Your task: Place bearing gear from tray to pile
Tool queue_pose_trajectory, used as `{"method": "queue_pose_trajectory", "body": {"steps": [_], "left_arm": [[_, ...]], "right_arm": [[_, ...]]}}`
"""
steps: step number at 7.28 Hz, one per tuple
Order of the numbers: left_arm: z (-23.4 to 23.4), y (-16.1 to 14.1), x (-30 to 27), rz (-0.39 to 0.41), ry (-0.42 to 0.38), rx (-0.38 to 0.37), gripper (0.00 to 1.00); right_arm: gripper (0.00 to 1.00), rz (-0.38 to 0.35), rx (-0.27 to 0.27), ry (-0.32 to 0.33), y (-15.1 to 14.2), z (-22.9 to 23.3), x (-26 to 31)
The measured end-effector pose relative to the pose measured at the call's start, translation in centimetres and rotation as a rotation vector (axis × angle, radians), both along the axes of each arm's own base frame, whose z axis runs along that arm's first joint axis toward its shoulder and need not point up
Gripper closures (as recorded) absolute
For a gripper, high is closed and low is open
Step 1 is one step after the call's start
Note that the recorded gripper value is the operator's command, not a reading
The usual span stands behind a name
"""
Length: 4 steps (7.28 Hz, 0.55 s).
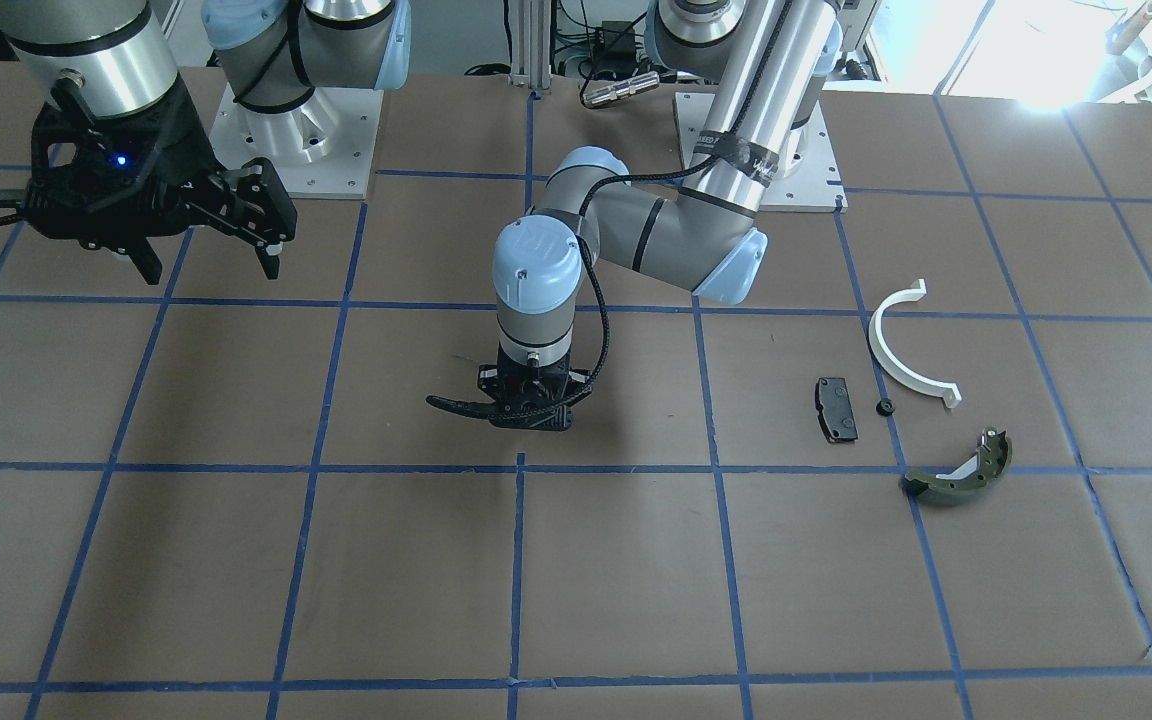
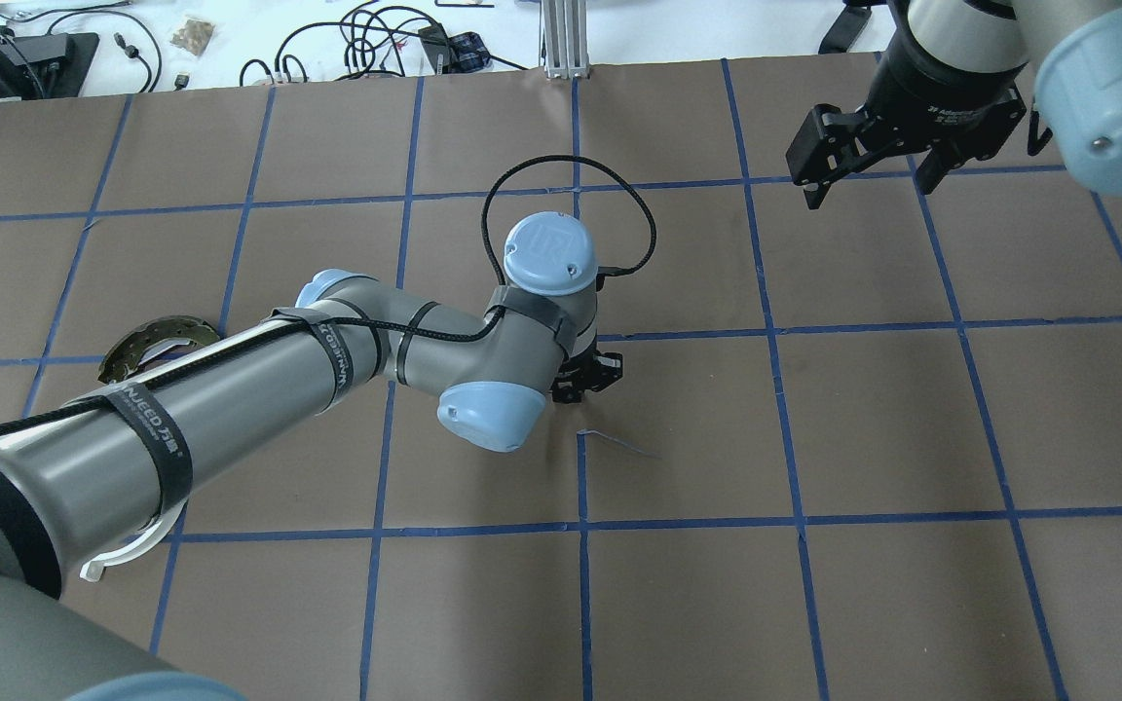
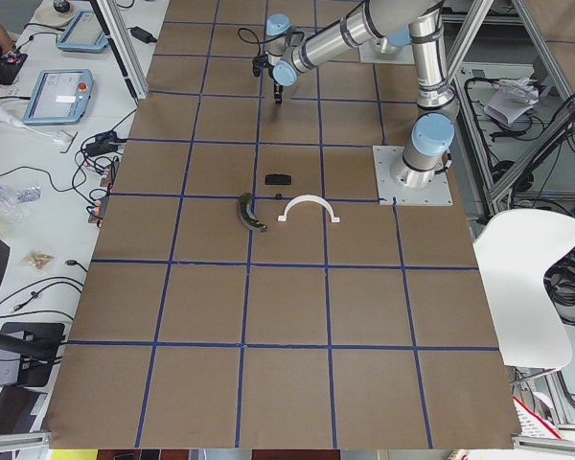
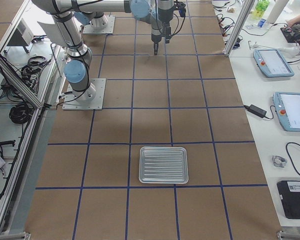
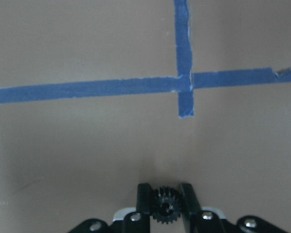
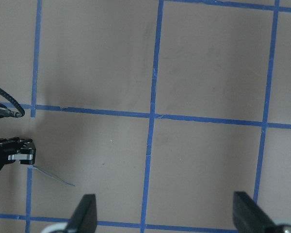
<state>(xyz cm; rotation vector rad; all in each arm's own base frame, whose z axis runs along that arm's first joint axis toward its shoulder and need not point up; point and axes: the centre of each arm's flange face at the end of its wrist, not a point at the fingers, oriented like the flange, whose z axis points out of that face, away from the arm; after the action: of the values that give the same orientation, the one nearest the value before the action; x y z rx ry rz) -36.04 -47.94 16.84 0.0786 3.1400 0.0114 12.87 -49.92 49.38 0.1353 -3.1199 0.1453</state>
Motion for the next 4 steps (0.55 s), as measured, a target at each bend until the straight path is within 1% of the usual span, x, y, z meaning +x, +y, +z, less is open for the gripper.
{"method": "queue_pose_trajectory", "body": {"steps": [2,4], "left_arm": [[0.5,-0.2,0.0,0.001,0.008,-0.007,1.00],[2.6,-1.3,0.8,0.015,0.023,-0.040,1.00]], "right_arm": [[0.00,-0.005,0.001,0.001,0.0,-0.1,0.0],[0.00,-0.006,0.002,0.002,0.0,-0.1,0.0]]}}
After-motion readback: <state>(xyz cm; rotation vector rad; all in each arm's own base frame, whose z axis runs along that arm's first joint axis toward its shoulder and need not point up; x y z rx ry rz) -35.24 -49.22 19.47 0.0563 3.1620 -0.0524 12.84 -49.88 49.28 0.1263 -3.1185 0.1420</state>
